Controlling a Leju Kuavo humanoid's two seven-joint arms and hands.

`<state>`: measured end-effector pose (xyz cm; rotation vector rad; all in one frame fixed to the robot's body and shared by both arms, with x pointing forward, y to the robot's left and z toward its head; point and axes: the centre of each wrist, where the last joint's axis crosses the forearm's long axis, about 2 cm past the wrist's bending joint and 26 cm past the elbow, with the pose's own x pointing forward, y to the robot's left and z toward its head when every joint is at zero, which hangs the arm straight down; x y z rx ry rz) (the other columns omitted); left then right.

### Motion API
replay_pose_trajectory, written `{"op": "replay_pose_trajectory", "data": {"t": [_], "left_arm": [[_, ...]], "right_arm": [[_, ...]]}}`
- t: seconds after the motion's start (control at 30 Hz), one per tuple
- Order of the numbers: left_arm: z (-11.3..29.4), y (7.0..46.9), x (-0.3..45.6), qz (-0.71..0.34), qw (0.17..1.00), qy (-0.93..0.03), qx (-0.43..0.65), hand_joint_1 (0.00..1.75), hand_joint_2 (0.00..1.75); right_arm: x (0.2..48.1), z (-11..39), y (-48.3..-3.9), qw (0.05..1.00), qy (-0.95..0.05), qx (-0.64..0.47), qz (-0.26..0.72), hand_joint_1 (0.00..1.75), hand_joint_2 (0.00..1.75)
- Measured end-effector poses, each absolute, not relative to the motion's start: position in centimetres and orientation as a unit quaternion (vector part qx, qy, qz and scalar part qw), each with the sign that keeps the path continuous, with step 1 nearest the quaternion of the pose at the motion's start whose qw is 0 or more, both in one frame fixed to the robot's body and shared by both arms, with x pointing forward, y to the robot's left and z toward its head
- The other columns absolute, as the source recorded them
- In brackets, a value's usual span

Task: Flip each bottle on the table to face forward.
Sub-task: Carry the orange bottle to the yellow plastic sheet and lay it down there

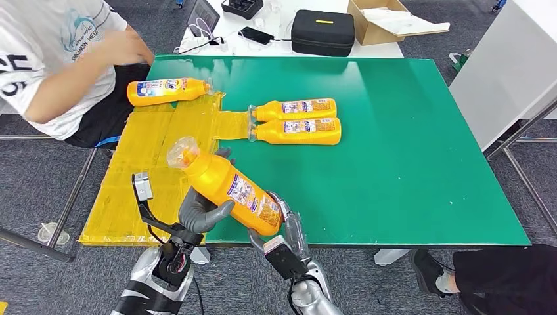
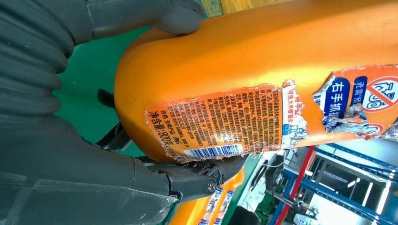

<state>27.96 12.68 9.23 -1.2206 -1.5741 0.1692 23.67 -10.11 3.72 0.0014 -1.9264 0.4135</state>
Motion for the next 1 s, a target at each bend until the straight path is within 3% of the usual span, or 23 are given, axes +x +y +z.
{"op": "replay_pose_trajectory", "data": {"t": [0.47,0.5,0.6,0.63,1.0], "left_arm": [[9.0,12.8,27.9,0.057,0.548,-0.662,-0.508,0.05,1.75],[9.0,12.8,27.9,0.055,0.549,-0.664,-0.505,0.27,1.75],[8.9,12.8,27.9,0.046,0.556,-0.679,-0.477,1.49,1.75],[8.8,12.8,27.9,0.041,0.56,-0.686,-0.463,1.71,1.75],[8.6,12.8,28.0,-0.005,0.569,-0.725,-0.388,1.75,1.75]], "right_arm": [[23.8,3.5,-9.5,0.557,-0.808,0.008,0.189,1.75,1.75],[23.9,3.4,-9.4,0.558,-0.808,0.01,0.191,1.75,1.75],[23.7,3.3,-9.0,0.561,-0.804,0.017,0.196,1.75,1.75],[23.7,3.3,-8.9,0.562,-0.803,0.02,0.198,1.75,1.75],[23.5,2.9,-8.4,0.573,-0.793,0.034,0.202,1.75,1.75]]}}
